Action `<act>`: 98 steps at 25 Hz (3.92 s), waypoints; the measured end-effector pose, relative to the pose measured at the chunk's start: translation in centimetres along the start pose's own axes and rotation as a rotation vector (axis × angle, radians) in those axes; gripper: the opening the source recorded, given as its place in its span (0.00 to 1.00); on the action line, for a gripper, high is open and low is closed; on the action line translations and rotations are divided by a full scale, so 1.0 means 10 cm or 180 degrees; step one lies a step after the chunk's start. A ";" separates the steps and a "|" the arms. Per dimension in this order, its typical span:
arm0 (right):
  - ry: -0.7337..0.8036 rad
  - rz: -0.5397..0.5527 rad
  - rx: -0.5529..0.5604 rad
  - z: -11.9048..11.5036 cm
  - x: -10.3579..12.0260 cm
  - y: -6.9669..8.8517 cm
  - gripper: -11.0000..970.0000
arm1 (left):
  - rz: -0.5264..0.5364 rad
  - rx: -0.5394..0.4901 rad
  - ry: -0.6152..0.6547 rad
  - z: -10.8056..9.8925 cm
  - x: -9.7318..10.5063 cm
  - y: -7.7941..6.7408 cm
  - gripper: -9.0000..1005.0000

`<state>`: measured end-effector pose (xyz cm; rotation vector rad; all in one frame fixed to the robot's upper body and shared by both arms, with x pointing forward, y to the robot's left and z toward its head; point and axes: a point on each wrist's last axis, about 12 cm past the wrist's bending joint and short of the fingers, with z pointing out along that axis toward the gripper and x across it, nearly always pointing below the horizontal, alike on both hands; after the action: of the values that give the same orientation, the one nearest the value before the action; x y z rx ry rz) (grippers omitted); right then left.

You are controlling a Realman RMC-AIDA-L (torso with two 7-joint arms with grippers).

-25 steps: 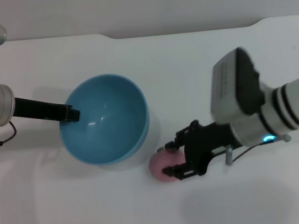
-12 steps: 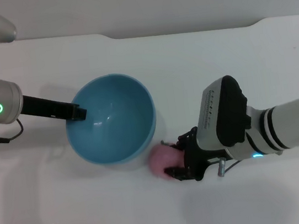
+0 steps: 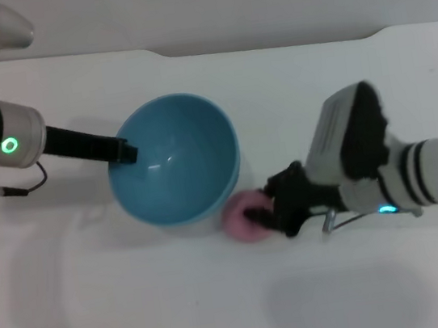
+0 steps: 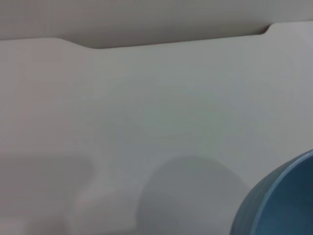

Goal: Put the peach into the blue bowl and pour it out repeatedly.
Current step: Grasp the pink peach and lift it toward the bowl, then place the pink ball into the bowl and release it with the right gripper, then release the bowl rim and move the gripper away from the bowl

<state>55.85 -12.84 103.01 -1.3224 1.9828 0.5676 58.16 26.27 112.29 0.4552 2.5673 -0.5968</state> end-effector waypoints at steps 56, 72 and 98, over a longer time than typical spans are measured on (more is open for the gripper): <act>-0.0310 -0.0231 -0.0645 -1.06 0.07 -0.20 0.37 | 0.0754 0.0433 0.0591 0.92 -0.20 -1.26 0.01; -0.0174 -0.0144 -0.0564 -1.14 -0.01 -0.26 0.50 | 0.0767 0.0424 0.0567 0.92 -0.23 -1.26 0.01; -0.1629 0.0884 0.0691 -1.99 0.59 -0.56 0.68 | 0.0615 0.0172 0.0541 1.08 -0.02 -1.01 0.06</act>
<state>53.60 -32.19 112.16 -0.6857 1.7415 0.7142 58.13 12.45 107.05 0.7931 2.6289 -0.5807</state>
